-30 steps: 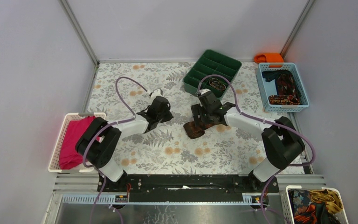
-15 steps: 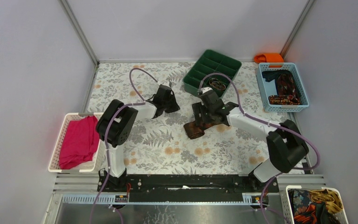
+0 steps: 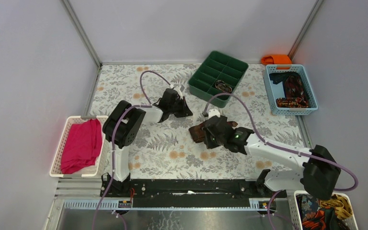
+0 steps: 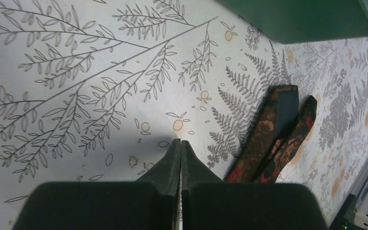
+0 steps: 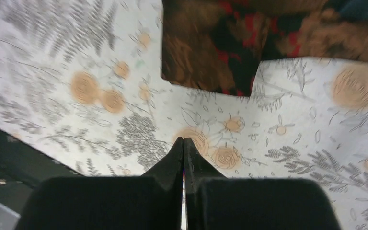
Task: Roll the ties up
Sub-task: Roll the tie at the center of the board.
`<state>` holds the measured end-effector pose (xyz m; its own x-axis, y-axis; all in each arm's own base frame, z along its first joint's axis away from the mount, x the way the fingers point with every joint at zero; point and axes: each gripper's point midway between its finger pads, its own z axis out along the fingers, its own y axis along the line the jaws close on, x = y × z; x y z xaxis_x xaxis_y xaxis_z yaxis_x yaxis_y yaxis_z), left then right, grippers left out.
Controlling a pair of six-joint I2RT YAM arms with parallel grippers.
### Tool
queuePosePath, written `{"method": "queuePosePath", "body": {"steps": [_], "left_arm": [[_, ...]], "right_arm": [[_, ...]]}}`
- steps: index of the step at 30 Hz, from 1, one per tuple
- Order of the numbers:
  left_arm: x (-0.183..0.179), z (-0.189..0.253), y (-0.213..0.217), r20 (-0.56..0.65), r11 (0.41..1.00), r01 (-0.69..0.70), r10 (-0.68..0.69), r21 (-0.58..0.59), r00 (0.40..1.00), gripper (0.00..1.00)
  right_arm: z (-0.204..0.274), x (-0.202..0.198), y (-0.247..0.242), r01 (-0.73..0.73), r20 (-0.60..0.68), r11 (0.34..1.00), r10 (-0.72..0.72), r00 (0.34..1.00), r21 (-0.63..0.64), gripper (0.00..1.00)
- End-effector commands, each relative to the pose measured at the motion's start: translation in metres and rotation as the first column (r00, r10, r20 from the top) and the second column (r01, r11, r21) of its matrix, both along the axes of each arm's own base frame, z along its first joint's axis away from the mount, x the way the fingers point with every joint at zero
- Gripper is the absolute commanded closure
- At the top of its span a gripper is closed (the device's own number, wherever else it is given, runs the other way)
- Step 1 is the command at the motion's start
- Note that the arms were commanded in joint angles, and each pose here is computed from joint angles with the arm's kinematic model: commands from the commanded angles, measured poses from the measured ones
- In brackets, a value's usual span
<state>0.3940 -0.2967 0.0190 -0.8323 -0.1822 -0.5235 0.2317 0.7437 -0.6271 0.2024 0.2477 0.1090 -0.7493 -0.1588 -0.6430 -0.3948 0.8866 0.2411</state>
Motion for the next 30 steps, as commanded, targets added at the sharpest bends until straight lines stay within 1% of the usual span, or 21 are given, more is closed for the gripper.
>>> {"method": "queuePosePath", "body": {"steps": [1, 3, 8, 16, 25, 30], "left_arm": [[-0.031, -0.028, -0.001, -0.063, 0.997, 0.074, -0.072, 0.028, 0.995, 1.00], [-0.040, -0.032, -0.002, -0.065, 0.997, 0.073, -0.071, 0.033, 0.995, 1.00], [-0.055, -0.044, 0.003, -0.093, 0.996, 0.038, -0.030, 0.085, 0.995, 1.00], [-0.069, -0.055, 0.013, -0.107, 0.992, 0.011, 0.003, 0.125, 0.994, 1.00], [-0.068, -0.064, 0.021, -0.123, 0.984, -0.006, 0.028, 0.178, 0.992, 1.00], [-0.070, -0.068, 0.021, -0.137, 0.983, -0.001, 0.027, 0.182, 0.990, 1.00]], "right_arm": [[-0.037, -0.010, 0.000, 0.058, -0.051, 0.997, -0.061, 0.997, -0.047, 1.00], [-0.046, -0.007, -0.001, 0.074, -0.043, 0.996, -0.076, 0.996, -0.059, 1.00], [-0.065, 0.002, -0.001, 0.093, -0.029, 0.989, -0.097, 0.995, -0.111, 1.00], [-0.094, 0.013, 0.001, 0.131, -0.025, 0.977, -0.137, 0.990, -0.168, 1.00], [-0.118, 0.029, 0.000, 0.226, 0.013, 0.955, -0.228, 0.974, -0.192, 1.00], [-0.119, 0.041, 0.010, 0.250, 0.053, 0.957, -0.245, 0.968, -0.145, 1.00]]}}
